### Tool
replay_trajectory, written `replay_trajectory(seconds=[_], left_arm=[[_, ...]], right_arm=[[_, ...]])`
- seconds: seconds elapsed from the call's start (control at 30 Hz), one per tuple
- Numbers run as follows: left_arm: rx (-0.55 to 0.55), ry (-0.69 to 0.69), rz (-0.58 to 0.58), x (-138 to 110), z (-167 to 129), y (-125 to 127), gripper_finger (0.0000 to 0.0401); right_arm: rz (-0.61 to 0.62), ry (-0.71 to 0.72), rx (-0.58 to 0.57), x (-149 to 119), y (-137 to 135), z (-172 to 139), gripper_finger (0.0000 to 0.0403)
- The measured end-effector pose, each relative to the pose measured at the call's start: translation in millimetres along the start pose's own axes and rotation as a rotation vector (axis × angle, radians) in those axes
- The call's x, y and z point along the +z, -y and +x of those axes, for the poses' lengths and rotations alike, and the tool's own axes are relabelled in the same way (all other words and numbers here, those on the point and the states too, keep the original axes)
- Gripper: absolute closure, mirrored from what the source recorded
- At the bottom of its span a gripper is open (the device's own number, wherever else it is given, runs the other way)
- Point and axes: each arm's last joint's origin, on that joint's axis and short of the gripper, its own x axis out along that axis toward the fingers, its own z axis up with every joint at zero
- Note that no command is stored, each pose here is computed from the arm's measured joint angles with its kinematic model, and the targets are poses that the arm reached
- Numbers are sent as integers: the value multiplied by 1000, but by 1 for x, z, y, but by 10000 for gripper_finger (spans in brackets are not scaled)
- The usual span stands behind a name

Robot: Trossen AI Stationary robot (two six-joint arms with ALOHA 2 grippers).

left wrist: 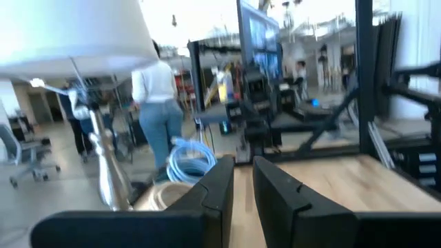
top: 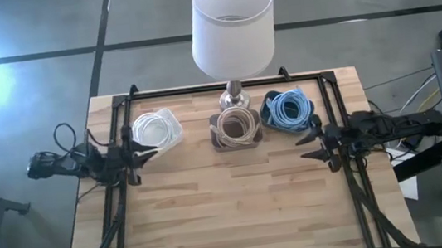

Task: Sort HDMI cables
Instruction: Return to Home Position

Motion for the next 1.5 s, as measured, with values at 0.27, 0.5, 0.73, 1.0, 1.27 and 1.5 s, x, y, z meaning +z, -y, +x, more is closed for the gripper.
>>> replay_trajectory(seconds=[0.27, 0.5, 0.73, 1.0, 1.27, 1.5], left_arm=[[-11, 45, 42, -5, -6, 0, 341], [-11, 43, 44, -17, -3, 3, 341], [-1, 83, 47, -34, 1, 7, 341], [4, 97, 47, -37, 2, 8, 341], [3, 93, 47, -38, 2, 8, 341], [12, 73, 51, -40, 2, 8, 341]], right_arm=[[-14, 110, 39, -15, 0, -15, 206], [-12, 82, 22, -21, 1, -11, 206], [-14, 88, 24, -30, 3, -8, 206], [-10, 107, 28, -42, 5, -2, 206], [-14, 137, 32, -48, 6, 2, 206], [-38, 134, 26, -49, 6, 2, 207]])
